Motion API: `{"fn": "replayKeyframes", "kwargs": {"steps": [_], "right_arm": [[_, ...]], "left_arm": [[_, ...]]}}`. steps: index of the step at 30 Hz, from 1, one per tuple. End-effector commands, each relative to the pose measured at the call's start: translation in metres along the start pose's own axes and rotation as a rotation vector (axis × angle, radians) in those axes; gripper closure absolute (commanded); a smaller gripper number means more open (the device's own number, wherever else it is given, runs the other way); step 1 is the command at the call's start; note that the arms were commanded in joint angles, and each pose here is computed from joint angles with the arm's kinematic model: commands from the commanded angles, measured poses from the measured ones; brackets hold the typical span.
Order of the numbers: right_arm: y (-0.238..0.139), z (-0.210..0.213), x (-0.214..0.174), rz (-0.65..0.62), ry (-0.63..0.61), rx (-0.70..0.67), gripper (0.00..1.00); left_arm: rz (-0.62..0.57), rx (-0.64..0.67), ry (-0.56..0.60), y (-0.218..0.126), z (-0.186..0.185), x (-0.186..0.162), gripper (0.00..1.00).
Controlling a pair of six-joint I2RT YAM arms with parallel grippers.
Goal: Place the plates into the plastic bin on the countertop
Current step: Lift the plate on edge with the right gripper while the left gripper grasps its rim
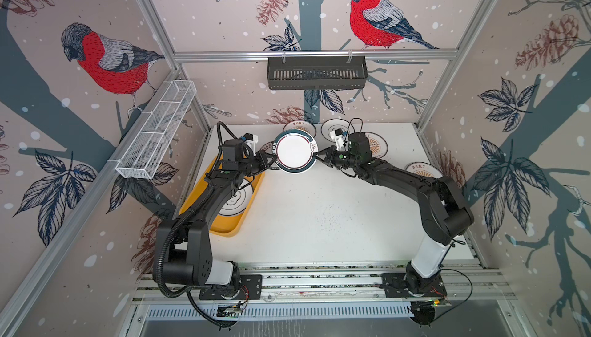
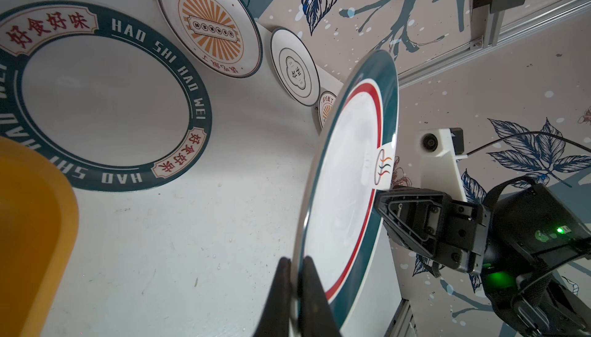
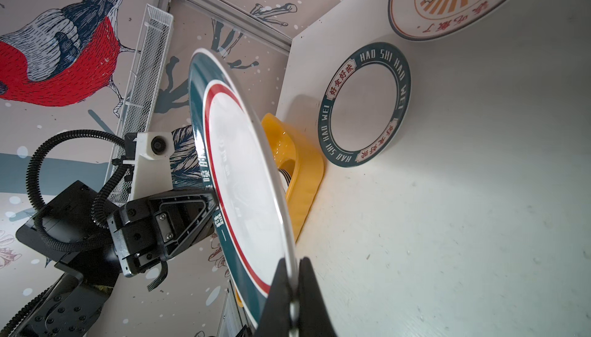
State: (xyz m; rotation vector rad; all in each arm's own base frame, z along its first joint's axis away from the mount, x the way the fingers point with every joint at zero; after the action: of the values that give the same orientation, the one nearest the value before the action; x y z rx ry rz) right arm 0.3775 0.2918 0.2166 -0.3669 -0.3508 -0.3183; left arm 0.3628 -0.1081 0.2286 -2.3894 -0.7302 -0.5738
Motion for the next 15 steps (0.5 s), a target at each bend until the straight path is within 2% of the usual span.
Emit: {"fn": "replayKeyframes", "kwargs": {"steps": [1,6,10,12,15], "right_arm": [[0.0004,0.0149,0.0079,-0.029,-0.027,0.068,0.97],[0.0001,0.0156,0.008,-0.03,-0.029,0.069,0.96],[0.0003,0.0147,0.008,-0.031,-0.029,0.067,0.9],[0.0007,0.0147,0.0076,-0.03,-0.029,0.068,0.82],[0.0012,0.0134,0.008,-0.032,-0.027,0.065,0.59]], "left_arm": [[-0.002,-0.034,0.056,-0.0011,-0.0054,0.0011,1.0],[-0.002,-0.034,0.056,-0.001,-0.0053,0.001,1.0],[-0.001,-0.036,0.051,-0.0011,-0.0052,0.0015,1.0],[0.0,-0.037,0.049,-0.0011,-0.0054,0.0014,1.0],[-0.001,-0.039,0.049,-0.0014,-0.0058,0.0012,1.0]]}}
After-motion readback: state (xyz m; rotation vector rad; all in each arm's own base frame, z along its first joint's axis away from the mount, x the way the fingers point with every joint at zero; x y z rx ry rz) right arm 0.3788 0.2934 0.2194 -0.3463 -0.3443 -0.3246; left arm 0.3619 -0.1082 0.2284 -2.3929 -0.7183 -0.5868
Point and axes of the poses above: each gripper's point midway between its finger pads, its own y axis out along the fingers, its own z axis along the line the jaws close on, x = y × z, the point moved 5 cm from there along -y, back along the fingers, and after that the axes turned 2 degrees about y, right-handed, at the moved point
